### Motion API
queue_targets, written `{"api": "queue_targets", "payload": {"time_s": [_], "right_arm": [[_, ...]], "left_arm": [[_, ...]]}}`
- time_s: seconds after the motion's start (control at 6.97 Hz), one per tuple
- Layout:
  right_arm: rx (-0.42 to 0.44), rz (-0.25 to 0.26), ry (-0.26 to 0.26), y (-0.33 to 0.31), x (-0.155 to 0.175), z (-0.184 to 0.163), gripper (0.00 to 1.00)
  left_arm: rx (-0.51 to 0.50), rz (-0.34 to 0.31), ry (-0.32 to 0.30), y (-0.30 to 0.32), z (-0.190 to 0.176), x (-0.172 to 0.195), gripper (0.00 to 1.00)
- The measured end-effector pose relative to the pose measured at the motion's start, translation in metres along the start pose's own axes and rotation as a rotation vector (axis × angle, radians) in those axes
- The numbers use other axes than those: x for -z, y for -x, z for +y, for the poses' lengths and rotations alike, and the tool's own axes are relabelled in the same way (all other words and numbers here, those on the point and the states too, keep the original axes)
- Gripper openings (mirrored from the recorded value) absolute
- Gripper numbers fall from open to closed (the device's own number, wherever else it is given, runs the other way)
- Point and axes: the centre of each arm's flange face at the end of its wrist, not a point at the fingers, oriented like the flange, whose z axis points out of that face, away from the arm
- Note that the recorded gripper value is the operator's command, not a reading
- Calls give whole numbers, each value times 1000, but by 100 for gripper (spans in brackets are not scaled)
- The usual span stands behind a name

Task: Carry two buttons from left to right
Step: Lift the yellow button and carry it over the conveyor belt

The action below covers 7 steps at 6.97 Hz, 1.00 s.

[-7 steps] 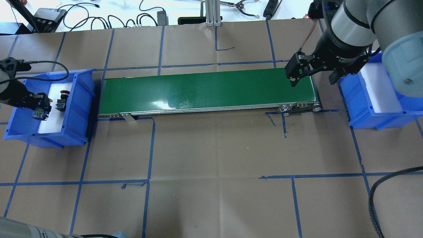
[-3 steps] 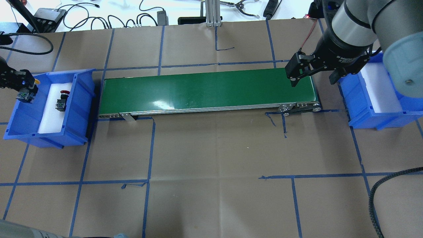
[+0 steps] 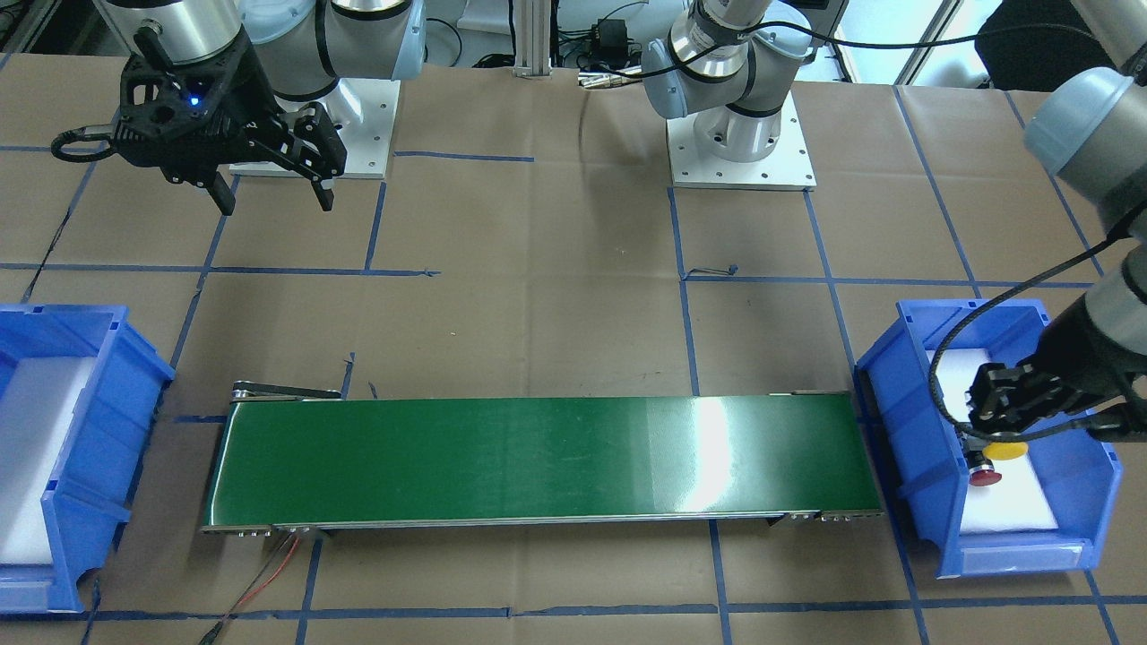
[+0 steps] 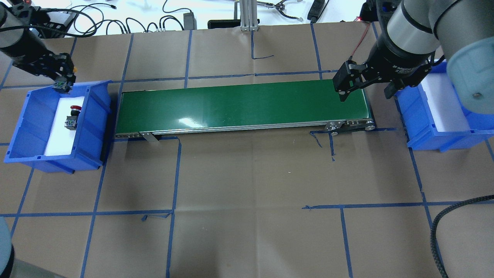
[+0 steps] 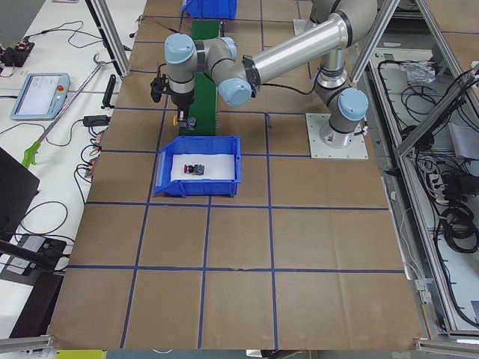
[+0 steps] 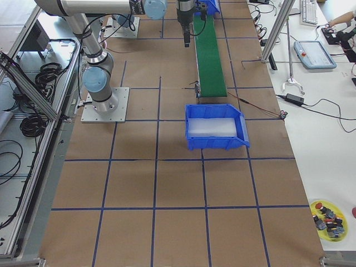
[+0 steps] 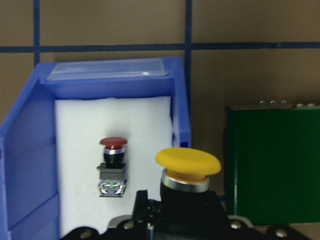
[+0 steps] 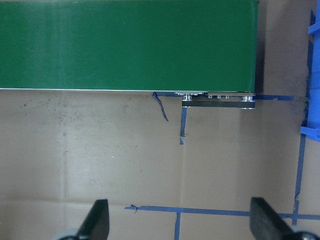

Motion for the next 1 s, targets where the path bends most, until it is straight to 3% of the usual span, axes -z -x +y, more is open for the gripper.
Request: {"api": "queue_targets", "payload": {"time_s": [0.29, 0.57, 1.0], "right_arm": [[0, 8, 1, -1, -1, 0, 100], [0, 9, 3, -1, -1, -1, 100], [-1, 6, 4, -1, -2, -1, 100]], "left_arm": [[29, 19, 47, -68, -7, -31, 8], [36, 29, 96, -93, 7, -63, 9], [57, 20, 57, -101, 30, -119, 9]]}}
